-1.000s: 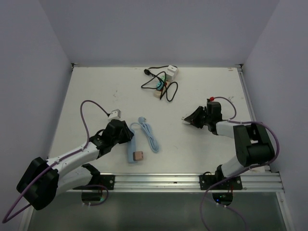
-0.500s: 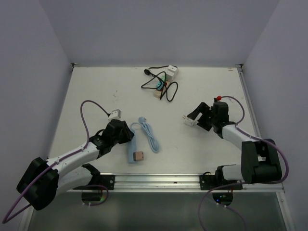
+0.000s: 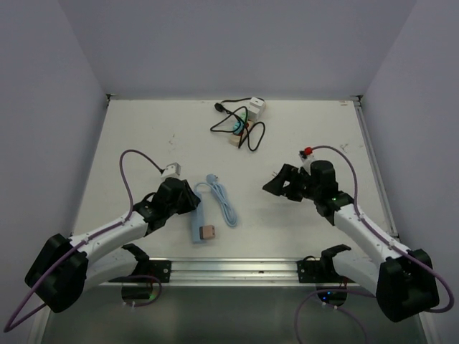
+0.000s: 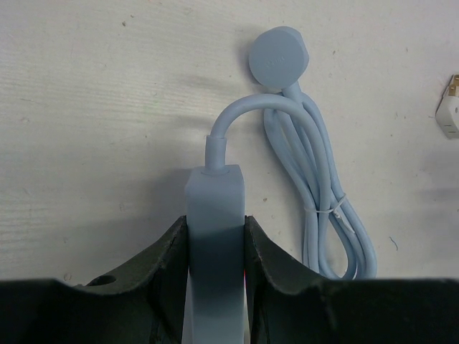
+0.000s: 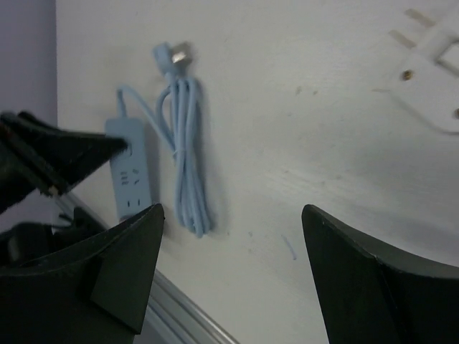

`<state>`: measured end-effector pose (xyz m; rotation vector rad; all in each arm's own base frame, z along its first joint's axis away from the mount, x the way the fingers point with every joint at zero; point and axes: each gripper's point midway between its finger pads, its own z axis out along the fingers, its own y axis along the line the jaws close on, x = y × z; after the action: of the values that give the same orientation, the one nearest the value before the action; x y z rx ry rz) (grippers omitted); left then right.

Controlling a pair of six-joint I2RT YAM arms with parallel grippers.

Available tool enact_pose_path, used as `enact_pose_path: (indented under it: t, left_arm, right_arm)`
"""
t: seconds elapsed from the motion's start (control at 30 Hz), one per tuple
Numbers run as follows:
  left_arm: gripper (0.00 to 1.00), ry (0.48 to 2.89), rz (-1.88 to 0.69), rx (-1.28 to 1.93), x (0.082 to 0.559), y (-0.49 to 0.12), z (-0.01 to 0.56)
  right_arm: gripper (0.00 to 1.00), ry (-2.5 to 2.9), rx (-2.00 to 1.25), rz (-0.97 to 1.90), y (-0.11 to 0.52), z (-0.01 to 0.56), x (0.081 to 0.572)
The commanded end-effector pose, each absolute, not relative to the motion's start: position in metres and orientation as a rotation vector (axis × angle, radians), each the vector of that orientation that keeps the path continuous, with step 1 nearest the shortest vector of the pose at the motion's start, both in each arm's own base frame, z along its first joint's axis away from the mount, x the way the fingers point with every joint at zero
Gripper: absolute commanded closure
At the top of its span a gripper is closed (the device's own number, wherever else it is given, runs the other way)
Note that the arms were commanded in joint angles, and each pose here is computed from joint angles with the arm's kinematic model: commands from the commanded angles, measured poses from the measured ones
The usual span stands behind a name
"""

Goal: Pull the plug off the socket

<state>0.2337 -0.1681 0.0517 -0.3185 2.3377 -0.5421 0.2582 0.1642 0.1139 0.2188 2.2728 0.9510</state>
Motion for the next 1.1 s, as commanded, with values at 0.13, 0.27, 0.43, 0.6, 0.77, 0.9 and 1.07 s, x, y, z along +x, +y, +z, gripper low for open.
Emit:
enact_pose_path:
  t: [0.13,0.27,0.43,0.6,0.77,0.9,1.07]
  left_arm:
    - [1.0,2.27,-0.664,-0.399,0.25,-0.187,0.074]
    - [1.0,2.259,-0.667,-0.435,0.253,-0.187,0.076]
    - [1.0,2.22,-0.7,-0.472,0.26,-0.191,0.082]
    - [1.0,2.224,-0.705,-0.48,0.259,-0.192,0.08]
    - [1.0,2.223,-0.698,-0.491,0.258,-0.189,0.076]
    - [1.0,2.226,-0.684,-0.48,0.257,-0.187,0.074]
    - [1.0,2.236,-0.644,-0.47,0.256,-0.181,0.069]
  right_arm:
    - [0.21,2.301,-0.016,1.181,0.255,0.119,0.207]
    - [0.21,2.347,-0.142,1.186,0.295,0.114,0.187]
    - [0.21,2.387,-0.227,1.233,0.34,0.109,0.167]
    - [0.22,2.427,-0.302,1.248,0.369,0.096,0.151]
    - [0.28,2.438,-0.371,1.264,0.392,0.095,0.141]
    - [0.4,2.465,-0.377,1.244,0.397,0.085,0.14]
    - [0.58,2.48,-0.367,1.184,0.39,0.078,0.143]
